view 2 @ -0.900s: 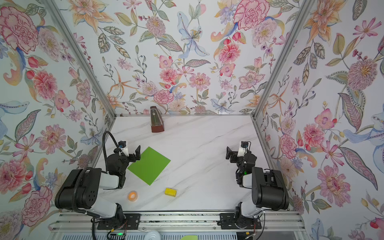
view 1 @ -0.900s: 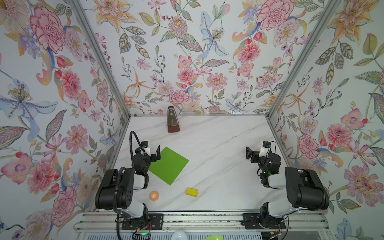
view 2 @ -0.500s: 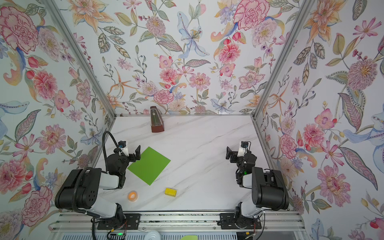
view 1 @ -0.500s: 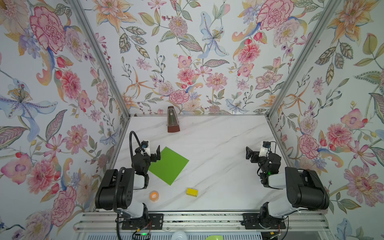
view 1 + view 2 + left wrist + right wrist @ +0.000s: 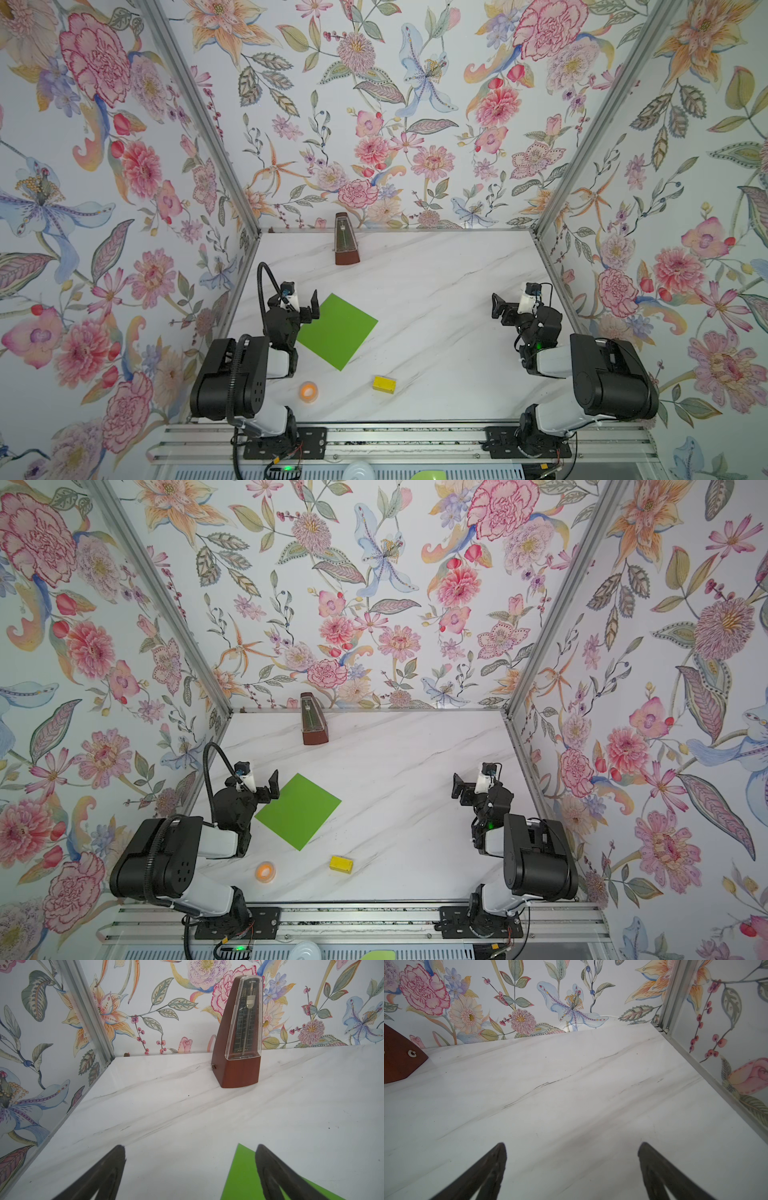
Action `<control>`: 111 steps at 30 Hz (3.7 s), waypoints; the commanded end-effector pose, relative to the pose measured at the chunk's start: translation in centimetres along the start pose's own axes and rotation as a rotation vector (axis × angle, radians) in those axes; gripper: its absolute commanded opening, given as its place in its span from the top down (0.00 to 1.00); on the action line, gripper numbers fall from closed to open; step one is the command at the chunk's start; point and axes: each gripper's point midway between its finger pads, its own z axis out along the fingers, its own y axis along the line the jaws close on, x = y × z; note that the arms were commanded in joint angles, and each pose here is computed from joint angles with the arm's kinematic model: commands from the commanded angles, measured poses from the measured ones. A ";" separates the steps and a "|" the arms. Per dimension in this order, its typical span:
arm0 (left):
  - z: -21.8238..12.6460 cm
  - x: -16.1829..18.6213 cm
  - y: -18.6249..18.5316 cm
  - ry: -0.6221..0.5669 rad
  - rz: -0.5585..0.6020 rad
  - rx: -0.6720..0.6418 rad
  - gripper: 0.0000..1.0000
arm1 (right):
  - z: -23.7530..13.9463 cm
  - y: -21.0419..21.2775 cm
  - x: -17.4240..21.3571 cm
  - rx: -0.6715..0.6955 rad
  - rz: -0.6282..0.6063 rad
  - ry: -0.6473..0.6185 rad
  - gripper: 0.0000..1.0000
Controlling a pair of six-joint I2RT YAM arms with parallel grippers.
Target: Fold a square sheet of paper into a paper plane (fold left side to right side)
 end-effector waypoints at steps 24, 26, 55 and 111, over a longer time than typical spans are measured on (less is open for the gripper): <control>-3.7 -3.7 3.1 0.233 -0.238 -0.330 0.07 | -1.5 5.1 -4.8 0.138 0.010 0.145 0.04; -4.2 -3.0 2.3 0.311 -0.291 -0.306 0.08 | -1.8 6.5 -4.6 0.109 0.055 0.160 0.05; -1.9 9.9 -11.5 0.953 -0.333 0.138 0.13 | -3.3 20.6 0.2 -0.263 0.177 0.453 0.10; -3.1 4.1 -26.9 0.875 -0.313 0.476 0.48 | -2.8 20.1 14.2 -0.178 0.514 1.100 0.79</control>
